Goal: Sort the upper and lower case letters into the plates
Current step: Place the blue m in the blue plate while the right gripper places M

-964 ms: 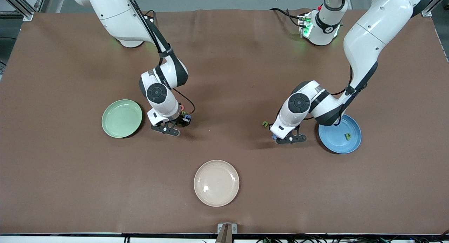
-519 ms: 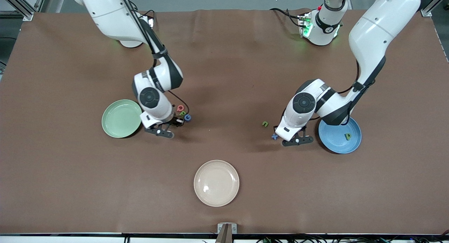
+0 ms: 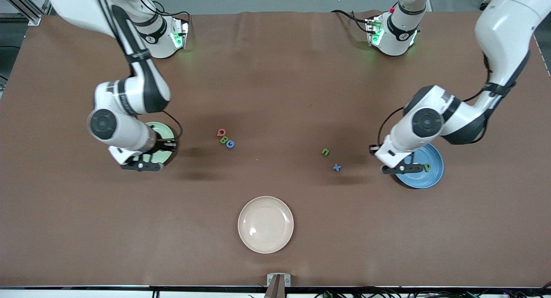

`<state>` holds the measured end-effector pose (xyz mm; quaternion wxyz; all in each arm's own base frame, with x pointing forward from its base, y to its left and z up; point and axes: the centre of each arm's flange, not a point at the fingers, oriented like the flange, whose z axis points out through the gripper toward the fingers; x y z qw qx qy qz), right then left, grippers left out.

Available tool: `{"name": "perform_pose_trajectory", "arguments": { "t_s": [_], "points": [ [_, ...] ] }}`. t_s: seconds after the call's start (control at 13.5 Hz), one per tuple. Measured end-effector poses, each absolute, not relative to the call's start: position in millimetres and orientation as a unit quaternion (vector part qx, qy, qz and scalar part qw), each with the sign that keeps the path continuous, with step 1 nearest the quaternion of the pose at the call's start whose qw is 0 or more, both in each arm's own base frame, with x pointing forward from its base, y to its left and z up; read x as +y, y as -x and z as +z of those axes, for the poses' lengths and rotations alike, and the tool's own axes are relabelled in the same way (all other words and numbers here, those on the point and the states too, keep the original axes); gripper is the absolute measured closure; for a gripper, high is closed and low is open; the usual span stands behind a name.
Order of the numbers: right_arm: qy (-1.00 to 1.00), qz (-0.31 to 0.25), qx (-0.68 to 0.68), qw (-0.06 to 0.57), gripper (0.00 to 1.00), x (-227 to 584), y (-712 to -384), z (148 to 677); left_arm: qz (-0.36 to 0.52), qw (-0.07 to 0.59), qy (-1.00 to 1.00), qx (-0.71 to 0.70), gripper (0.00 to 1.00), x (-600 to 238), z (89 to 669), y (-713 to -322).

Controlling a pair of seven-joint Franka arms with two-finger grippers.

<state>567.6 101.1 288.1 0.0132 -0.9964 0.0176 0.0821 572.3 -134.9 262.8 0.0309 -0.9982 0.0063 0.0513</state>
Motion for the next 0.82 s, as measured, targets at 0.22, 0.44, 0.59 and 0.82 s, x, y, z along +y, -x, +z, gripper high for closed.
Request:
{"name": "perform_pose_trajectory", "arguments": {
  "t_s": [0.22, 0.44, 0.59, 0.82],
  "points": [
    [0.997, 0.080, -0.005, 0.019, 0.66, 52.8, -549.4, 262.1, 0.054, 0.058, 0.996, 0.045, 0.59, -90.7, 246.2, -565.7],
    [0.997, 0.072, -0.010, 0.018, 0.66, 28.5, -521.8, 225.9, 0.055, 0.070, 0.993, 0.071, 0.59, -57.3, 238.8, -565.5],
    [0.997, 0.071, -0.010, 0.016, 0.66, 27.6, -508.9, 212.8, 0.054, 0.071, 0.992, 0.084, 0.59, -39.9, 232.0, -564.3],
    [0.997, 0.079, -0.010, 0.016, 0.66, 27.3, -501.9, 206.8, 0.049, 0.068, 0.990, 0.111, 0.59, -22.3, 218.6, -559.1]
  ]
}}
